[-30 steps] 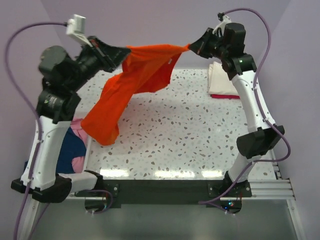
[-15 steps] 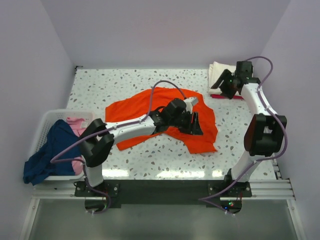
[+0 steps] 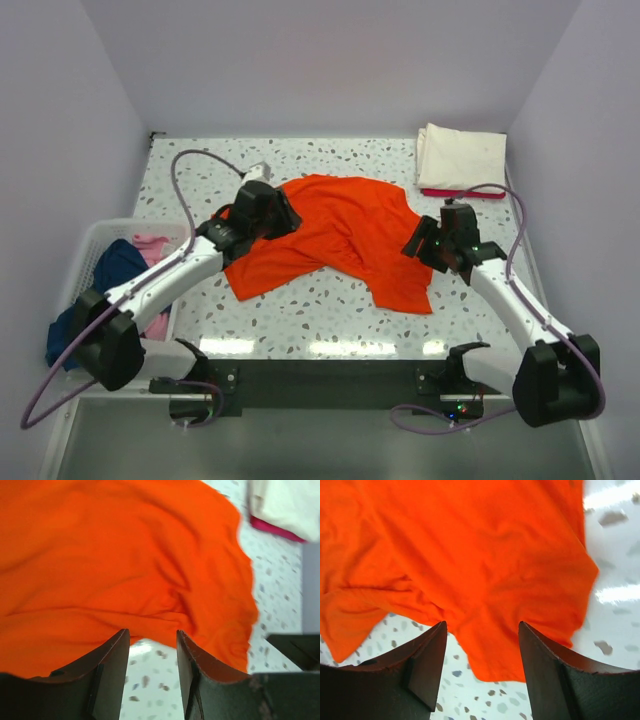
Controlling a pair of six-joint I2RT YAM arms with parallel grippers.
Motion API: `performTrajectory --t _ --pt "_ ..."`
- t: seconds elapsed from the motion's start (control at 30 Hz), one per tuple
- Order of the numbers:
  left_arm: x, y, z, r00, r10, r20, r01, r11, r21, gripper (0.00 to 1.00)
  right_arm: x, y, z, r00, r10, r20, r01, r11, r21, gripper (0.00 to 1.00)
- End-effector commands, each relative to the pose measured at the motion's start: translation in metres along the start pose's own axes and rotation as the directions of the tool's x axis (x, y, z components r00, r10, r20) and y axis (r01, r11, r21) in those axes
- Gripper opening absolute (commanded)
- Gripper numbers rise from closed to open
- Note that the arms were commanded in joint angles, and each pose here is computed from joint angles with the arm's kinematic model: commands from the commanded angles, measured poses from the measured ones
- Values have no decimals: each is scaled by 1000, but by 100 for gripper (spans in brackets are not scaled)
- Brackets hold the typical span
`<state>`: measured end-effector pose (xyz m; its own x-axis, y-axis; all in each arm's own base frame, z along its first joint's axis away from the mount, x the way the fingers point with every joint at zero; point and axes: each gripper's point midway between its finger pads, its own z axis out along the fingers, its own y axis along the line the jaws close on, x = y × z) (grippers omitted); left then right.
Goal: Fold and stack the t-shirts
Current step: Flatten the tshirt out
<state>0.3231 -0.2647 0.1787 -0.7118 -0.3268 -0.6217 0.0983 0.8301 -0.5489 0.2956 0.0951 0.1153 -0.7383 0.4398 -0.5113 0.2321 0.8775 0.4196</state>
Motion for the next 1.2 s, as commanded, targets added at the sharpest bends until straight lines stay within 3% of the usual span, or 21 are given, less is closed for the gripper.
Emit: performTrajectory --t 0.0,0.07,0.23,0.57,1.0,1.17 --pt "-7 93 -32 991 -37 127 79 936 -343 47 0 -16 -10 994 58 90 -61 998 26 62" --pt "-6 135 -46 986 -73 150 136 876 -464 47 11 -23 -17 995 53 82 -56 998 37 62" --pt "-15 202 -59 964 -170 204 258 780 -569 47 26 -37 -22 997 69 45 -72 994 86 61" --pt "0 250 -23 966 -227 122 247 688 -682 40 33 -43 -21 998 53 33 -56 994 96 59" --pt "-1 241 -7 963 -246 113 262 742 -617 39 32 -46 -25 998 27 48 -32 994 105 59" --pt "-3 243 -7 966 -234 113 252 734 -631 39 36 -48 -23 999 26 38 -30 994 106 59"
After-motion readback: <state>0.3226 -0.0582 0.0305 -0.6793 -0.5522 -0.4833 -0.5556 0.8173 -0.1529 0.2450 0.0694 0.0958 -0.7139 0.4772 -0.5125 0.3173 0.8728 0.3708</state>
